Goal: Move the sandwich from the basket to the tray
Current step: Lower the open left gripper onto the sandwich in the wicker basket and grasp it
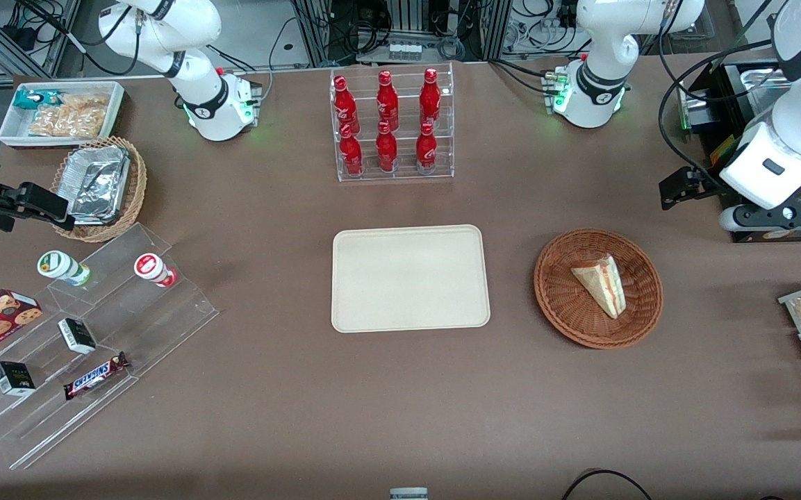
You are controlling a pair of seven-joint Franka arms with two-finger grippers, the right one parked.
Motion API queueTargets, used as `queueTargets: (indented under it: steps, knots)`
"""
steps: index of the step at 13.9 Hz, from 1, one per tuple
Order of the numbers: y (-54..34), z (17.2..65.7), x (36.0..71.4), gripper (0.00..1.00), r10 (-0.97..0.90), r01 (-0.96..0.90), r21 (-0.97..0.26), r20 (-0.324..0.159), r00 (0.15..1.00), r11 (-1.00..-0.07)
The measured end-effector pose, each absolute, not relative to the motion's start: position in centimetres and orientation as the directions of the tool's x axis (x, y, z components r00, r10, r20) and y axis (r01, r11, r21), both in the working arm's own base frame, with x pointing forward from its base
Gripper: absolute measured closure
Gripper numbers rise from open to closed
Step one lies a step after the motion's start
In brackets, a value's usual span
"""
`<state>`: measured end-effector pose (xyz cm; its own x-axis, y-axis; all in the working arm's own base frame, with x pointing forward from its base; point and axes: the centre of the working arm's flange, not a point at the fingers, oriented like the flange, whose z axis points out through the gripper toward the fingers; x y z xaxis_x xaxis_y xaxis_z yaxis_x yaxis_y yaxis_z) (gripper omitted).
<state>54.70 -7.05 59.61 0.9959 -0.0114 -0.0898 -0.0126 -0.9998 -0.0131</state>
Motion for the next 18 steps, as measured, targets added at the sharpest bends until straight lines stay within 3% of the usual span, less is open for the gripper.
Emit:
queueTargets:
  steps: [4, 10, 13, 18]
  knots:
    - [-7.6, 58.6, 54.8, 0.00, -0.079, -0.080, -0.008, -0.116, 0.990, -0.997]
    - [-7.3, 48.8, 55.9, 0.00, -0.079, -0.085, -0.008, -0.276, 0.958, -0.996]
    - [-7.4, 43.0, 55.9, 0.00, -0.079, -0.084, -0.007, -0.267, 0.960, -0.996]
    - [-7.3, 34.4, 53.9, 0.00, 0.036, 0.033, -0.021, -0.167, 0.985, -0.999]
